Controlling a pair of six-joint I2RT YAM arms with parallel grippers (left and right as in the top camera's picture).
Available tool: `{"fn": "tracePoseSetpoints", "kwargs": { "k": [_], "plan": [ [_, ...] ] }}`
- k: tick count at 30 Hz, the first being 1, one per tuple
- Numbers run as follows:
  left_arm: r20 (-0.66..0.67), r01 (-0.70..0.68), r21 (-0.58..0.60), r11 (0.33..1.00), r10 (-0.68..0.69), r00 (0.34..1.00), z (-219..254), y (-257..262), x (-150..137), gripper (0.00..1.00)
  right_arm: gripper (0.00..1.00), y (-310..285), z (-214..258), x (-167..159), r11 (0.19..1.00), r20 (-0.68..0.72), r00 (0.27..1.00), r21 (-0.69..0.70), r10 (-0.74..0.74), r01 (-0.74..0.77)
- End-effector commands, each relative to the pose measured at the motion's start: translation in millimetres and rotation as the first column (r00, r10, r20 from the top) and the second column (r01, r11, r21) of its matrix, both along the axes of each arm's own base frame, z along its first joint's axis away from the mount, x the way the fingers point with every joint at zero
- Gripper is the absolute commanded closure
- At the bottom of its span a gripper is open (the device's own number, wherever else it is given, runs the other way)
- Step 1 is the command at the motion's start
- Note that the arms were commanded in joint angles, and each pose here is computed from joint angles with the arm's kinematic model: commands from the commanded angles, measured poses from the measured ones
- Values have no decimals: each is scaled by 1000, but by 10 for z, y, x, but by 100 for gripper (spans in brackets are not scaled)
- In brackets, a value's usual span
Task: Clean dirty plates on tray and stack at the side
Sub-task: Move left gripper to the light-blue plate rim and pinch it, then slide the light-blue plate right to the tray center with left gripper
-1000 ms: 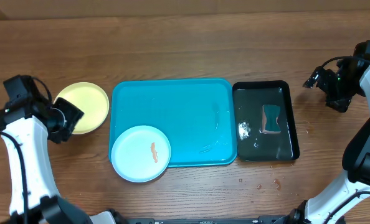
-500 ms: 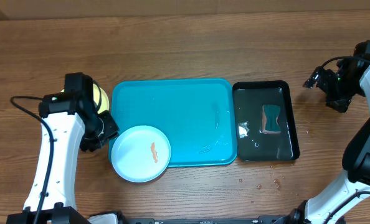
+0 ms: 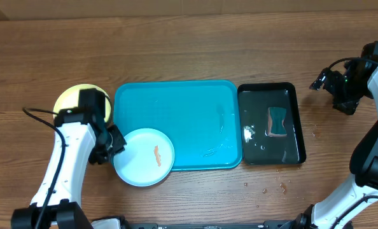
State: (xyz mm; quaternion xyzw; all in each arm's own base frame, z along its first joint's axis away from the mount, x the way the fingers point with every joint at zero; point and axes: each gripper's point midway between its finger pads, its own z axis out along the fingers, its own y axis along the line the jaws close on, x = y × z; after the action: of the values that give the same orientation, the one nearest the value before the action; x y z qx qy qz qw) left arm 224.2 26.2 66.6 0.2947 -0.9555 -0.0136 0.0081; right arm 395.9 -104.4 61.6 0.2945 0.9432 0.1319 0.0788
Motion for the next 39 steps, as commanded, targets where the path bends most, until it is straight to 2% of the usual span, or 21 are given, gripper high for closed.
{"fn": "tracePoseSetpoints", "kwargs": {
  "k": [1, 15, 18, 23, 29, 33, 39],
  "plan": [
    [-33, -26, 4, 1000, 26, 999, -174, -4, -130, 68, 0, -26, 135, 70, 1000, 39, 999, -18, 1, -1],
    [-73, -30, -2, 1000, 30, 997, -364, -28, -304, 75, 0, -26, 135, 70, 1000, 39, 999, -18, 1, -1],
    [-83, -30, -3, 1000, 30, 996, -385, -31, -340, 80, 0, -26, 135, 70, 1000, 39, 999, -18, 1, -1],
    [-96, -29, -4, 1000, 28, 995, -392, -35, -377, 81, 0, -27, 135, 70, 1000, 39, 999, -18, 1, -1],
    [-111, -15, -7, 1000, 15, 994, -388, -38, -412, 88, 0, -27, 135, 70, 1000, 39, 999, -18, 1, -1],
    [-111, -13, -35, 999, 10, 994, -389, -89, -414, 96, 0, -26, 135, 70, 1000, 39, 999, -18, 1, -1],
    [-68, -2, -154, 988, -8, 998, -384, -289, -320, 96, 0, -27, 135, 70, 1000, 39, 999, -18, 1, -1]
  ]
}}
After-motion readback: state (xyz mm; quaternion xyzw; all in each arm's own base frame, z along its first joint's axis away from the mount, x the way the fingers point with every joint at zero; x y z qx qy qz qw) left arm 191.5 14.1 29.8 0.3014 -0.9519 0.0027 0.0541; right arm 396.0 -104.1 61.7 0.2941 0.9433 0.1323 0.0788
